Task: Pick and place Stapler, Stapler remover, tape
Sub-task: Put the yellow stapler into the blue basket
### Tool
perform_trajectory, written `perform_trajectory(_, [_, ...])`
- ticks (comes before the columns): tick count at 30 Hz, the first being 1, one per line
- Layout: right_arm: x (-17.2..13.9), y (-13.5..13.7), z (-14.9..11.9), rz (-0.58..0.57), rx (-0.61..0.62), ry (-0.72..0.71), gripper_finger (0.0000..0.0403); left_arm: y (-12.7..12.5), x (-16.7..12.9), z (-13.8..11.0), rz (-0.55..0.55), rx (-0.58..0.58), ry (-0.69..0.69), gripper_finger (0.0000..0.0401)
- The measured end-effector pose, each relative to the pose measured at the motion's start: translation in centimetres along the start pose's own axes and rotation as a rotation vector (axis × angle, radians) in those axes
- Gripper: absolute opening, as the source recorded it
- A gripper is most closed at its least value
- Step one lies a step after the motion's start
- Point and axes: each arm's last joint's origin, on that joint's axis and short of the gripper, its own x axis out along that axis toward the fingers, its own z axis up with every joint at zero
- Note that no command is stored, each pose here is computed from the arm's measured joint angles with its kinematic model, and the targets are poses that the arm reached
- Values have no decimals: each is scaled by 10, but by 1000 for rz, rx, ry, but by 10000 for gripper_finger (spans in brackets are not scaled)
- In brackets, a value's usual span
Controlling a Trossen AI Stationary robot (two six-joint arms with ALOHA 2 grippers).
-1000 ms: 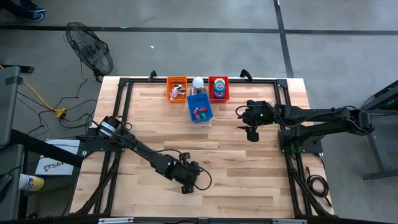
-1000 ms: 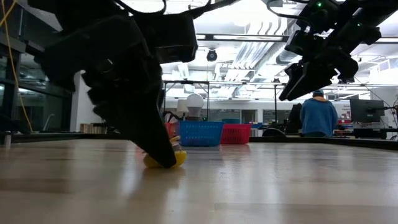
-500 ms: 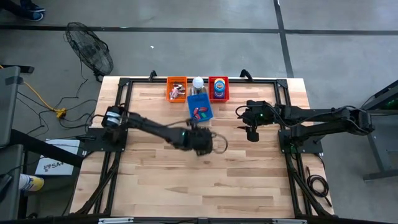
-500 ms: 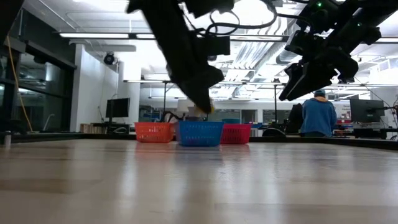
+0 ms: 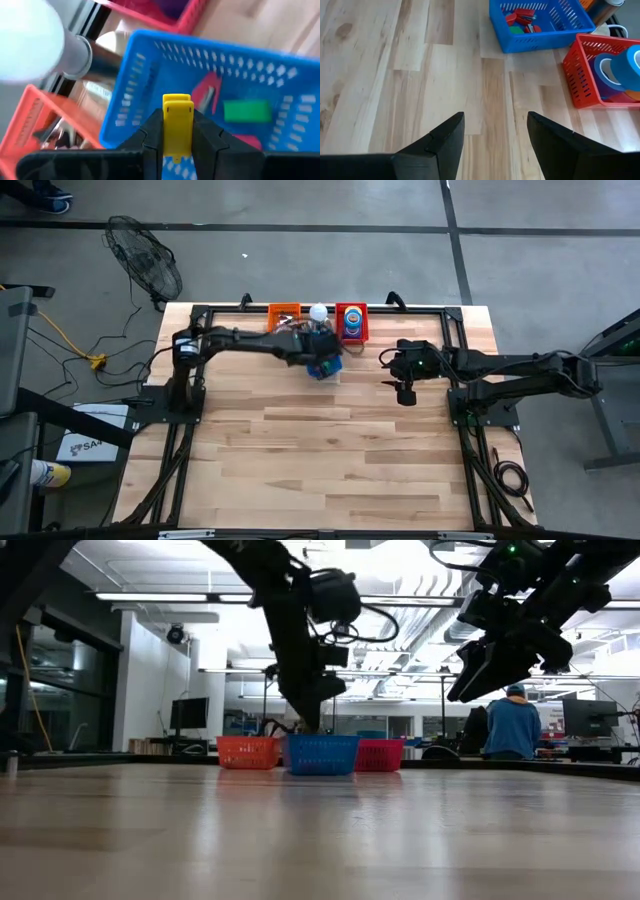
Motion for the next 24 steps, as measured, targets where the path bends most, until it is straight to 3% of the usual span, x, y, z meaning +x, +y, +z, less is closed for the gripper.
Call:
perform_trajectory(8, [0, -3, -1, -12, 8, -1, 208, 34, 19, 9, -143, -71, -10, 57])
perform_trajectory(15, [0, -3, -1, -12, 7, -1, 208, 38, 21, 8, -216, -77, 2, 63])
perform_trajectory(24, [0, -3, -1, -12, -10, -1, 208, 37, 21, 9, -217, -66, -1, 216])
